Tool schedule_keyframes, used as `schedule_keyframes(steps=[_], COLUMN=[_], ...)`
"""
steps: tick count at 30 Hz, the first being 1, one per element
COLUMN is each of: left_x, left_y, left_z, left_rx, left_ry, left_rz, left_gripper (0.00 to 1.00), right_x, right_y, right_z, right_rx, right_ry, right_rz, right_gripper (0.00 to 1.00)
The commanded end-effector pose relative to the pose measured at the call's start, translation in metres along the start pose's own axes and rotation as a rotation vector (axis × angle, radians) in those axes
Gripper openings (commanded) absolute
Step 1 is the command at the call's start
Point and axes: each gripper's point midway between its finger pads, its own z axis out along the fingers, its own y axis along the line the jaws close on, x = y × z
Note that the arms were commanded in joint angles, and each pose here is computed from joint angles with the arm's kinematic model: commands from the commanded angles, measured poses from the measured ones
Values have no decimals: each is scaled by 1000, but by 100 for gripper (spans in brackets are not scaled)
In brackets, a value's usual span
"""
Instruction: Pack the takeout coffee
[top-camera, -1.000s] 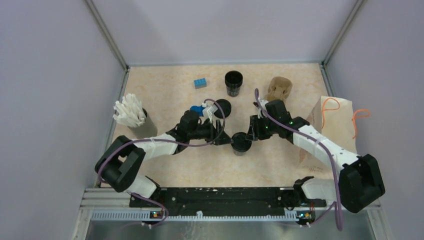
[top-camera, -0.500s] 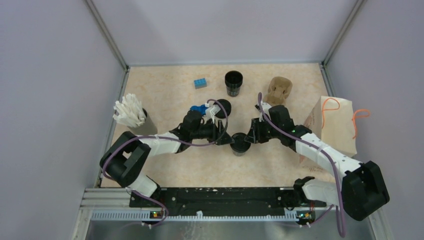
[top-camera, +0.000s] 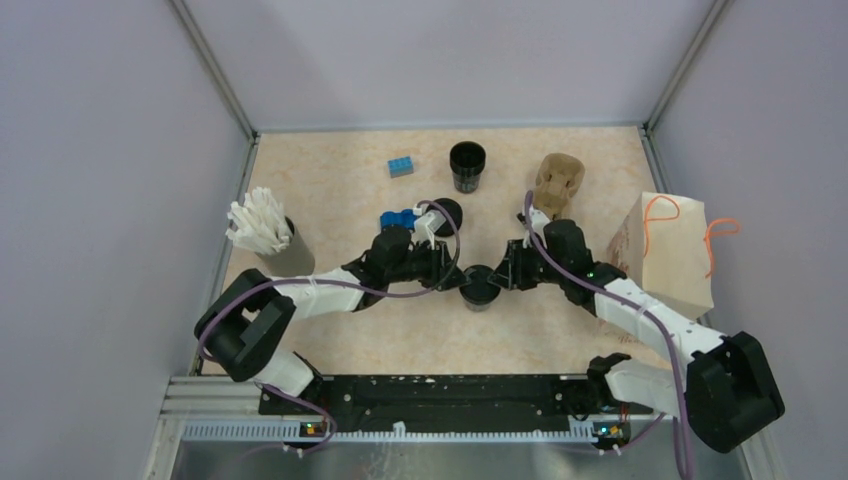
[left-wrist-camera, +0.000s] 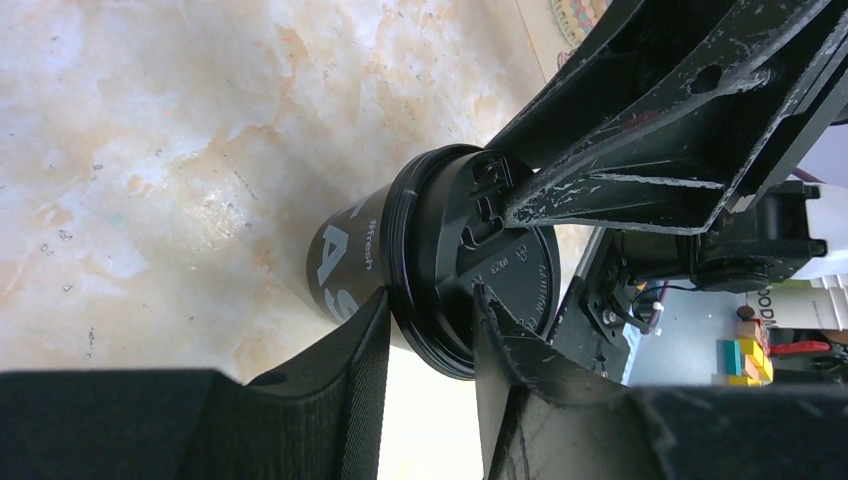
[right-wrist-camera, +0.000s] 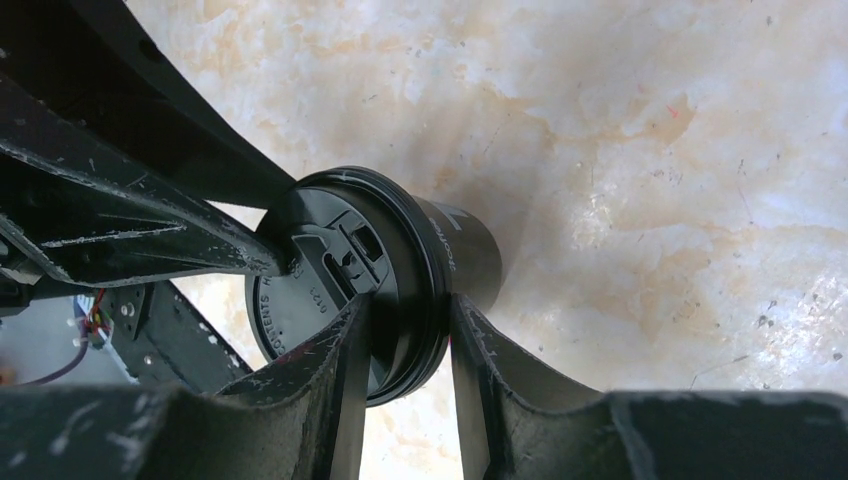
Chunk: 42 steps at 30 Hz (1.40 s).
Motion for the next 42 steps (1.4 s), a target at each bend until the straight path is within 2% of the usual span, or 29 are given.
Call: schedule_keyframes(steps=[1, 12, 17, 20, 27, 31, 34, 38, 42], left_x=[66, 130, 113, 92, 68, 48, 30, 15, 7], left_y=[69, 82, 53, 31, 14, -8, -20, -15, -13], left_z=[-15, -13, -11, -12, -11, -11, -12, -19, -28], left_rx=[-306, -333, -221, -163, -131, -40, -6, -51, -61], left_ry=[141, 252, 216, 191, 152, 122, 90, 70, 47], left_rz=[-57, -153, -142, -117, -76, -52, -39, -25, -15], left_gripper=[34, 28, 28, 32, 54, 64, 65, 66, 74], right_x=[49, 69, 58, 49, 57, 57, 56, 54, 53], right_y=[-31, -41, -28, -22, -25, -26, -25, -23, -21], right_z=[0, 3, 2, 0, 6, 7, 7, 7, 6], right_rx=[105, 127, 63, 50, 39, 38, 36, 27, 16], right_ry=[113, 127, 94, 73, 86, 86, 83, 82, 83], right_rz=[70, 118, 99, 87, 96, 96, 92, 83, 68], right_gripper=[33, 32, 32, 32, 32, 32, 32, 32, 31])
